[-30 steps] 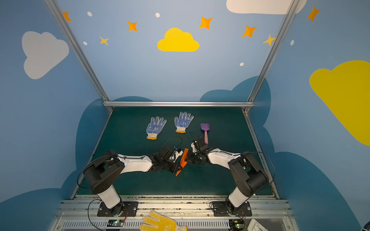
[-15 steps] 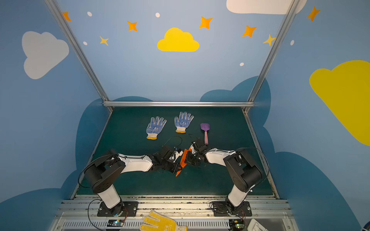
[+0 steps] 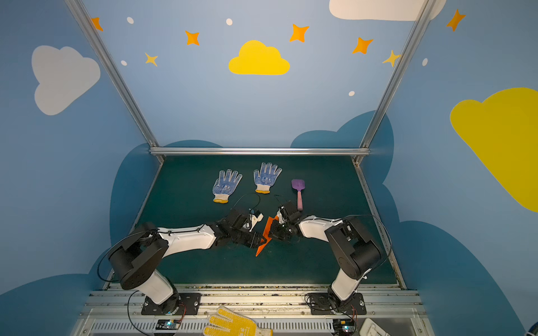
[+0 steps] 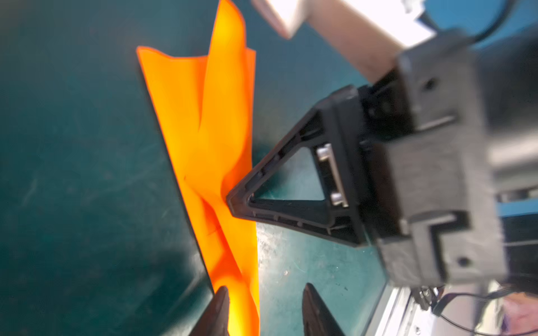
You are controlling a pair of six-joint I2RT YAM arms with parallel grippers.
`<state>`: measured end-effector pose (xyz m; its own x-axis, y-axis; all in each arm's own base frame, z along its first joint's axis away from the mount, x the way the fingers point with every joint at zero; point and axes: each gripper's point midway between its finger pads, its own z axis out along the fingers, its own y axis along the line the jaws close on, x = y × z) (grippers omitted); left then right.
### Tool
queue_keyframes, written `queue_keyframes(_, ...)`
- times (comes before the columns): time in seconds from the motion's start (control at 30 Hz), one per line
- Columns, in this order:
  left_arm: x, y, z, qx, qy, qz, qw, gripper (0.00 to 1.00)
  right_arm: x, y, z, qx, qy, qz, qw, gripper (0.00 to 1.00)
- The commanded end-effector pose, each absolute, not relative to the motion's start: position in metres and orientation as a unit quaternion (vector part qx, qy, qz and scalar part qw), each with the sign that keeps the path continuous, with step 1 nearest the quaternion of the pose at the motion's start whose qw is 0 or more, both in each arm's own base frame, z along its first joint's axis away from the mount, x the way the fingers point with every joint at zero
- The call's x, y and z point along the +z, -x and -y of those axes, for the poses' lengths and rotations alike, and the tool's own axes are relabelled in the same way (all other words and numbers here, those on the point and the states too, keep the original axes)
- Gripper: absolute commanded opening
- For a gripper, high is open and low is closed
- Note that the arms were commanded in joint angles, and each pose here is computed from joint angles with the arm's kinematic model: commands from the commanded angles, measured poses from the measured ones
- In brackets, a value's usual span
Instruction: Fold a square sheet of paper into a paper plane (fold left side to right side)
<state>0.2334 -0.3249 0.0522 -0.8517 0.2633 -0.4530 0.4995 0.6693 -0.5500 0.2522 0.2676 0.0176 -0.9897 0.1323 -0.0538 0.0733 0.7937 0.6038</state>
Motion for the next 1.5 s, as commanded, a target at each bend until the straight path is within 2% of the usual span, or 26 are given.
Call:
queue_keyframes(0.0,0.041,-0.23,0.318,-0.315,-0.221,-0.91,0.154,0.51,-0.007,-0.24,-0.252,0.273,-0.067,-0.959,0.025,0.0)
queue_keyframes(0.13,0.035,-0.232,0.314,-0.27,-0.238,-0.919,0.159,0.57,-0.007,-0.241,-0.251,0.273,-0.068,-0.959,0.024,0.0)
queue_keyframes(0.4,0.022,-0.232,0.311,-0.224,-0.251,-0.929,0.155,0.57,-0.008,-0.24,-0.251,0.273,-0.07,-0.959,0.023,0.0)
queue_keyframes(0.9,0.005,-0.232,0.311,-0.206,-0.258,-0.934,0.14,0.33,-0.008,-0.239,-0.251,0.274,-0.072,-0.959,0.018,0.0)
queue_keyframes(1.47,-0.016,-0.233,0.302,-0.152,-0.265,-0.943,0.135,0.24,0.025,-0.249,-0.27,0.317,-0.059,-0.946,0.029,0.0)
